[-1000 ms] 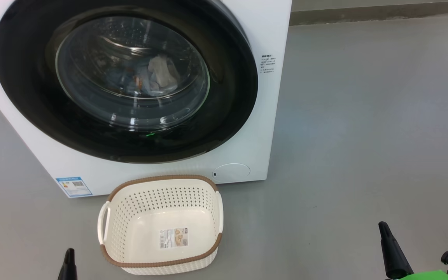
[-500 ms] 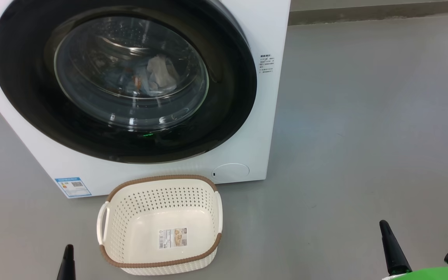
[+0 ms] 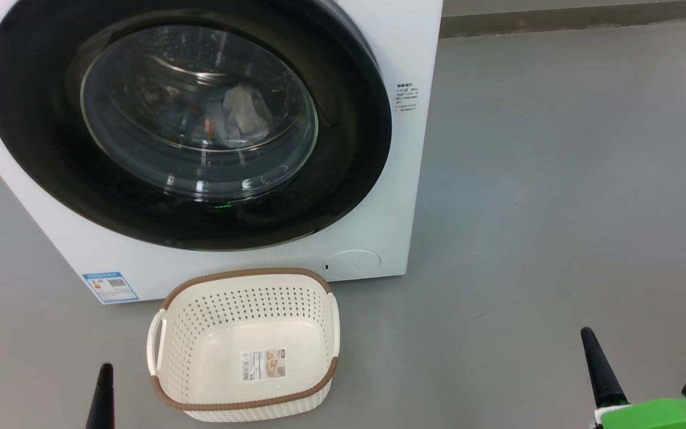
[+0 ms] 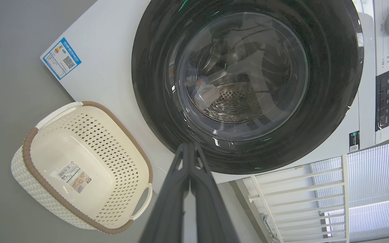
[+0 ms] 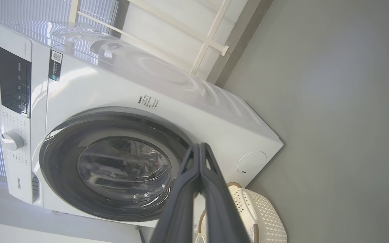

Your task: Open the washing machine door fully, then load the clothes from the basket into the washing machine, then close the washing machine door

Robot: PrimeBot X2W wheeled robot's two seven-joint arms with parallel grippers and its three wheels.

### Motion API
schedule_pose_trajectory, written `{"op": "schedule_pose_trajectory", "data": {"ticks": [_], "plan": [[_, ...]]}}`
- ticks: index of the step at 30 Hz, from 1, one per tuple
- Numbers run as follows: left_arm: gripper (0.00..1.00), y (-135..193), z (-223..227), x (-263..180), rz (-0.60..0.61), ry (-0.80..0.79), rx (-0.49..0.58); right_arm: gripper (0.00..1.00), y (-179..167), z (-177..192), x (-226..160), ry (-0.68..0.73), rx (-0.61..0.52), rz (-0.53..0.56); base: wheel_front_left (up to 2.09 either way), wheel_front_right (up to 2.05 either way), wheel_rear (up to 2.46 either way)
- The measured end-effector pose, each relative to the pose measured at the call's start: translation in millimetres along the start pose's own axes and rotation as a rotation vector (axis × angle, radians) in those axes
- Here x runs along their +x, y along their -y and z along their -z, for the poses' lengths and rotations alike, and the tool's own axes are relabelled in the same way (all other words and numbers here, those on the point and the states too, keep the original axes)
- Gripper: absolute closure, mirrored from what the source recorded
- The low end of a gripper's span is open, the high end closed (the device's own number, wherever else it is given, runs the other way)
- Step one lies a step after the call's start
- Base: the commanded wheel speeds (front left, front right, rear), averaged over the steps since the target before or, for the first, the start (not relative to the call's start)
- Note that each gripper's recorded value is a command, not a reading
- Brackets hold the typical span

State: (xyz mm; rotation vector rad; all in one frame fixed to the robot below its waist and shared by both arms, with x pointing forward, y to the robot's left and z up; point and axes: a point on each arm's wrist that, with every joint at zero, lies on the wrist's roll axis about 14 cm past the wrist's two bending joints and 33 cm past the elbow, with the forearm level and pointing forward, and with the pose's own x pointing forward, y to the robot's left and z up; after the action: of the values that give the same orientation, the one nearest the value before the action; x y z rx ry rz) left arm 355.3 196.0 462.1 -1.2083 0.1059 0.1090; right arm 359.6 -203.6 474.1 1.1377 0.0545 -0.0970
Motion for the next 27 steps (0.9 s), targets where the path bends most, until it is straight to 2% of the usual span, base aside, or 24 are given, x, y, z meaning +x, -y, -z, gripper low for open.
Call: {"op": "schedule_pose_trajectory", "data": {"ticks": [27], "plan": [[1.00, 17.2, 2.3, 13.0, 0.049, -0.032, -0.273, 1.00, -3.1, -2.8, 10.0, -0.013, 0.331, -0.006, 0.00, 0.00, 0.00]]}}
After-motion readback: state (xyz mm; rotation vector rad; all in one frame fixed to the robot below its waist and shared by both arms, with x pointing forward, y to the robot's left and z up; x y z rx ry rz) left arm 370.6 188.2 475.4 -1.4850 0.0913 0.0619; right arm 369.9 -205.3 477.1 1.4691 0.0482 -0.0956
